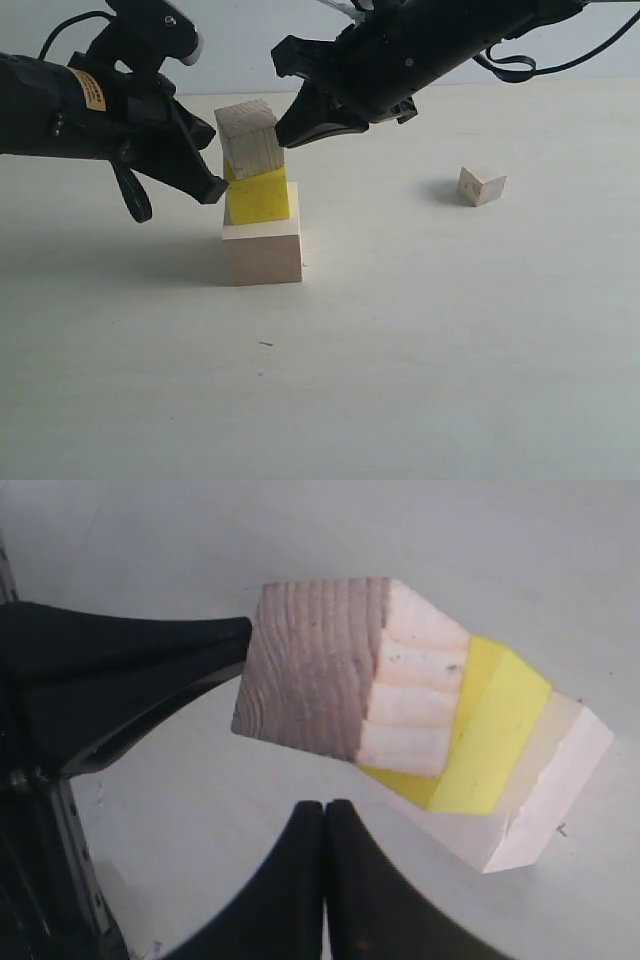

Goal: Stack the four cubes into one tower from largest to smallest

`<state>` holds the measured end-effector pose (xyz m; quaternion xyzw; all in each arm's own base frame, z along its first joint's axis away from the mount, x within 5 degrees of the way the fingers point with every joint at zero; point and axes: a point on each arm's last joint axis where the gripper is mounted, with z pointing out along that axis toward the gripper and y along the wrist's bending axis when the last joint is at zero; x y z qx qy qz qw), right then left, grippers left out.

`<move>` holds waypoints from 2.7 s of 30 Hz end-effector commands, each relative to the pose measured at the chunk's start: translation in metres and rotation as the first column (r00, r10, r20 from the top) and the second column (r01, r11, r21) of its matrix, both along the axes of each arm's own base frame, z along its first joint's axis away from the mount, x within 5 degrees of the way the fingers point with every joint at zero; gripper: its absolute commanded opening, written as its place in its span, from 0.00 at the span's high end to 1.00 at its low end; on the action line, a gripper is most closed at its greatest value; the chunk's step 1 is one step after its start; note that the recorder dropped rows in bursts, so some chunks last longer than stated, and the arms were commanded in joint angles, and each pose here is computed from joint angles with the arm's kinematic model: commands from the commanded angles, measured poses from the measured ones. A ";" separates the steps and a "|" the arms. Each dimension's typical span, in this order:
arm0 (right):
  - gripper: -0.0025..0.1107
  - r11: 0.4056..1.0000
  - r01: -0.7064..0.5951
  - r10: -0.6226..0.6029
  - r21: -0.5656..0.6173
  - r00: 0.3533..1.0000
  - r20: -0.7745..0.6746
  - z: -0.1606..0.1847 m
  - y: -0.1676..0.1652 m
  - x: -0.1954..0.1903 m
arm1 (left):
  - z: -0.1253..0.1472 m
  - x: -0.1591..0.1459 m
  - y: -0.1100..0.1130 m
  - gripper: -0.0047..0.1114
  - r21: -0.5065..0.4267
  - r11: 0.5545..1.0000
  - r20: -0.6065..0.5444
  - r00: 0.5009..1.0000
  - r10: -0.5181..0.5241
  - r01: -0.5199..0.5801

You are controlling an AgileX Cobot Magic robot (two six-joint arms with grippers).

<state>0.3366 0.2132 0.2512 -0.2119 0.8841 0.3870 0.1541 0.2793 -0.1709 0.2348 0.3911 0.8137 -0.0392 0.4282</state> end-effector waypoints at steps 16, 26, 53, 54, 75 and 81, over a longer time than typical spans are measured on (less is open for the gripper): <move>0.98 0.995 0.061 -0.057 -0.081 0.997 0.055 -0.022 -0.002 0.015 | 0.002 -0.001 -0.002 0.96 -0.010 1.000 0.000 1.000 -0.001 0.001; 0.98 0.996 0.077 -0.073 -0.055 0.995 0.067 -0.021 0.000 0.018 | 0.003 0.000 -0.003 0.96 -0.020 1.000 0.014 1.000 -0.002 0.002; 0.98 1.000 0.002 -0.002 -0.013 1.000 0.009 -0.019 0.004 0.010 | 0.005 0.001 -0.004 0.96 -0.032 0.999 0.033 0.999 -0.003 0.004; 0.98 1.000 0.002 -0.002 -0.013 1.000 0.009 -0.019 0.004 0.010 | 0.005 0.001 -0.004 0.96 -0.032 0.999 0.033 0.999 -0.003 0.004; 0.98 0.999 -0.022 0.022 -0.033 1.000 0.006 -0.020 0.003 0.008 | 0.010 0.002 -0.004 0.96 -0.054 0.998 0.067 0.998 -0.004 0.007; 0.98 0.999 -0.005 0.006 -0.045 1.000 0.029 -0.020 0.002 0.010 | 0.025 -0.004 0.000 0.96 -0.058 0.998 0.103 0.995 -0.012 0.018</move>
